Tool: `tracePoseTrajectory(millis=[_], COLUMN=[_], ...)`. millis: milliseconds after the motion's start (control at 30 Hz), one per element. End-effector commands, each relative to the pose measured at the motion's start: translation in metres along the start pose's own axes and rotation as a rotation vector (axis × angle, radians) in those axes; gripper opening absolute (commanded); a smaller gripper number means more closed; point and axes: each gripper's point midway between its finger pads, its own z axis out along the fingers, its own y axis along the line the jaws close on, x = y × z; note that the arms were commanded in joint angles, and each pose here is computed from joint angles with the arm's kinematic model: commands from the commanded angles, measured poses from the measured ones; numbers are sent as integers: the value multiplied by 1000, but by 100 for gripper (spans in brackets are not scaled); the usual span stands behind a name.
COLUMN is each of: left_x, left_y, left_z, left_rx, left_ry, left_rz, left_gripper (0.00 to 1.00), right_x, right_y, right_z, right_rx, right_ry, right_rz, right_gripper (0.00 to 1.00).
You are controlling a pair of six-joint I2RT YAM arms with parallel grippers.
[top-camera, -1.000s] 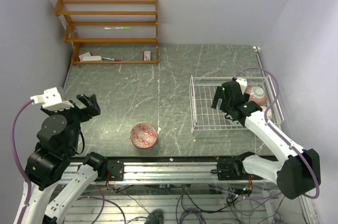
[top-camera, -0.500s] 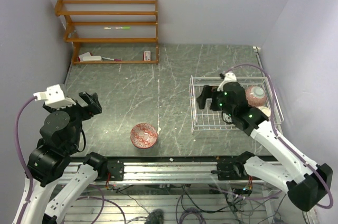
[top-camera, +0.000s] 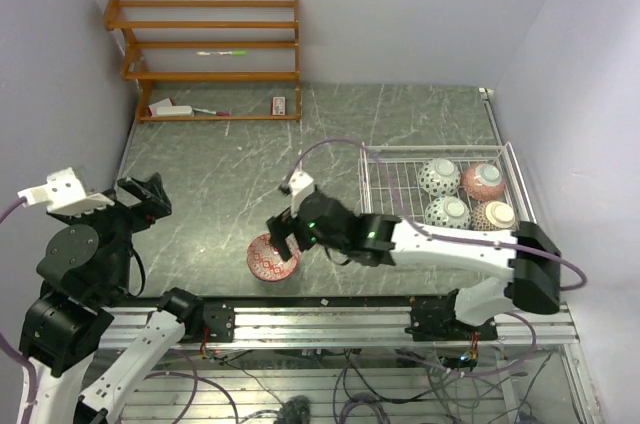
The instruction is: Load the bowls into the dish rack
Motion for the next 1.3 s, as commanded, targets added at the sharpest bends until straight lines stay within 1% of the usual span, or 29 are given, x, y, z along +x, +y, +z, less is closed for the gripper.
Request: tracePoseTrajectory(millis=[0, 33, 200, 267, 467, 500, 567, 600, 1133, 1200, 1267], left_x=[-7, -8, -9, -8, -5, -4, -3, -2, 5, 5, 5], left_y=[17, 19, 23, 24, 27, 27, 27, 27, 28, 28, 28], left_z=[-13, -15, -21, -22, -25, -25, -25, -25, -22, -22, -22], left_rx=[-46, -47, -44, -42, -42, -42, -42, -42, -49, -49, -49], left_ry=[-16, -18, -29, -26, -24, -23, -20, -18, -6, -9, -9], left_rz=[10, 7, -11, -17, -26, -25, -25, -24, -17, -18, -17], left_gripper=[99, 99, 99, 99, 99, 99, 99, 99, 99, 99, 99], right_x=[13, 20, 41, 48, 70, 72, 75, 77, 92, 92, 92], right_y=[34, 42, 87, 97, 101, 101, 102, 104, 99, 98, 96], right_z=[17, 18, 27, 33, 50, 53, 57, 59, 71, 71, 71], right_rx=[32, 32, -77, -90, -94, -92, -94, -98, -77, -70, -63], right_ry=[13, 26, 66, 84, 130, 136, 144, 147, 185, 186, 183], right_rz=[-82, -106, -173, -195, -226, -232, -244, -248, -275, -275, -272], right_gripper=[82, 79, 73, 72, 63, 60, 47, 45, 44, 43, 39])
